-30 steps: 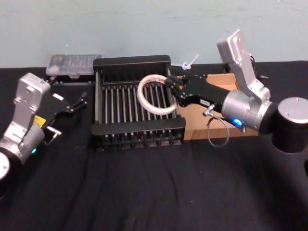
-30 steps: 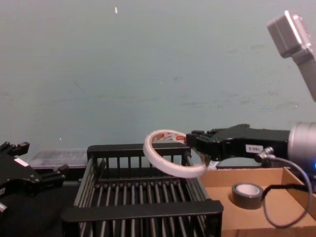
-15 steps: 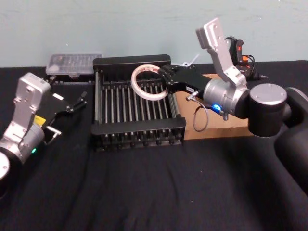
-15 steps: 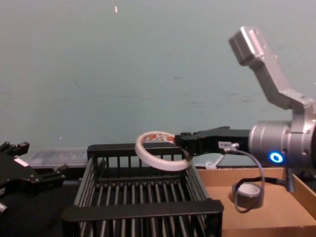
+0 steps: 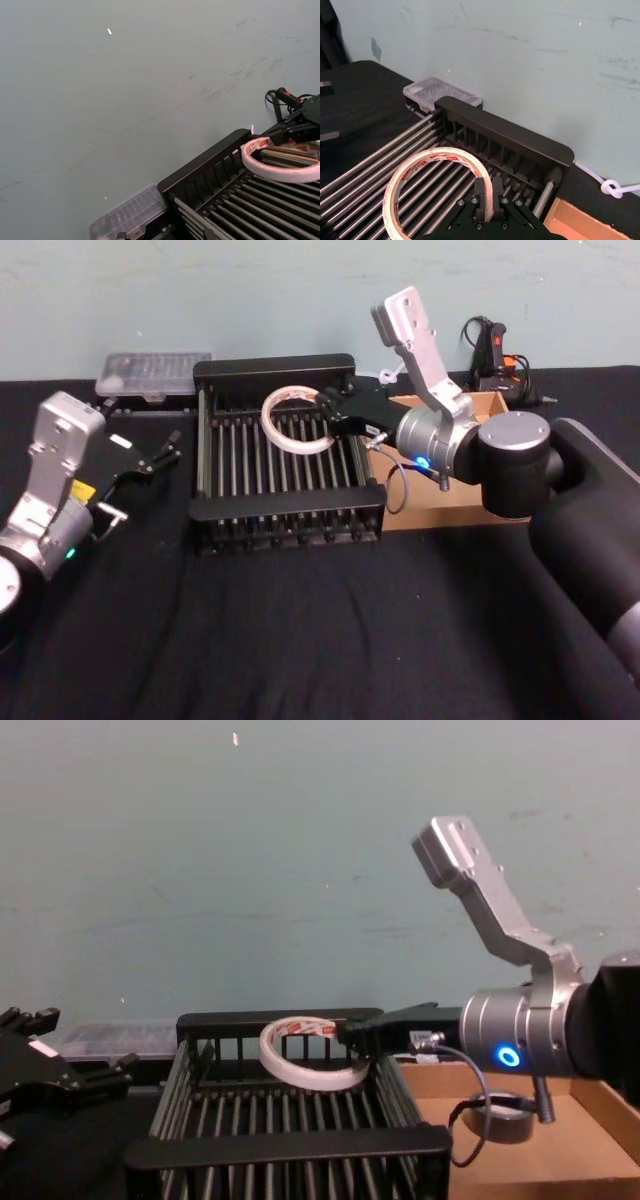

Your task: Pick up the white tape and place it into the black box , Pick up the silver tape and place it into the brown box.

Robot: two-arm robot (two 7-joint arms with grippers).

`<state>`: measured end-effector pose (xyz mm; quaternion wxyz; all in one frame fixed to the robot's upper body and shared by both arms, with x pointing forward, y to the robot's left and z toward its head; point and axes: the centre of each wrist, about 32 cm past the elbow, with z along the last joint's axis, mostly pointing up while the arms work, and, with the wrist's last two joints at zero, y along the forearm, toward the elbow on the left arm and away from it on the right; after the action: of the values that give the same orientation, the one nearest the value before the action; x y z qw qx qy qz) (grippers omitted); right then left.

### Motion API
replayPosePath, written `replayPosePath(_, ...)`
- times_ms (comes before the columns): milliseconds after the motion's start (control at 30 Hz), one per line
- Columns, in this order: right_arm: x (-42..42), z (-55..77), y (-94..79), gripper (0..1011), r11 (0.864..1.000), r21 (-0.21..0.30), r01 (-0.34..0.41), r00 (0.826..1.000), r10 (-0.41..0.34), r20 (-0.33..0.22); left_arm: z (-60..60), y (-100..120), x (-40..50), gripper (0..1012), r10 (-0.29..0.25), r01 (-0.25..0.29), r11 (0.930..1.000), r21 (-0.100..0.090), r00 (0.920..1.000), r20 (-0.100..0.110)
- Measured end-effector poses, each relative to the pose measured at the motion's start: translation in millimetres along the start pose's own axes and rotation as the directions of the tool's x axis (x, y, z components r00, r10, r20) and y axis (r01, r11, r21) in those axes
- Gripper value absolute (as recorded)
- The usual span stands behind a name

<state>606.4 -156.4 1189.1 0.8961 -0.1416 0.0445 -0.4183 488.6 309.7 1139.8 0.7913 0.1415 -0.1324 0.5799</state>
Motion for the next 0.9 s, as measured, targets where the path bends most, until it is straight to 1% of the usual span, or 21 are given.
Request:
replayPosePath(167,-1.7,-0.6,2.1,96,1.000,-0.011,0.004,1.000,-0.004,0.011,0.0,0.0,0.0,1001,0.000,0.000,1.0000,0.000,1.0000,0.000)
replayPosePath(467,-1.3,-0.5,1.8,97,1.000,-0.010,0.004,1.000,-0.004,0.010,0.0,0.0,0.0,1001,0.000,0.000,1.0000,0.000,1.0000,0.000)
replayPosePath(600,-1.2,-0.3,1.7,174,1.000,-0.009,0.004,1.000,-0.004,0.009,0.0,0.0,0.0,1001,0.000,0.000,1.0000,0.000,1.0000,0.000)
replayPosePath(800,-1.1,-0.2,1.6,381,1.000,-0.008,0.004,1.000,-0.004,0.007,0.0,0.0,0.0,1001,0.000,0.000,1.0000,0.000,1.0000,0.000)
replayPosePath(833,-1.0,-0.2,1.5,397,1.000,-0.008,0.004,1.000,-0.004,0.007,0.0,0.0,0.0,1001,0.000,0.000,1.0000,0.000,1.0000,0.000)
replayPosePath(867,-1.0,-0.2,1.5,443,1.000,-0.008,0.003,1.000,-0.003,0.007,0.0,0.0,0.0,1001,0.000,0.000,1.0000,0.000,1.0000,0.000)
replayPosePath(900,-1.0,-0.3,1.5,457,1.000,-0.008,0.003,1.000,-0.003,0.007,0.0,0.0,0.0,1001,0.000,0.000,1.0000,0.000,1.0000,0.000)
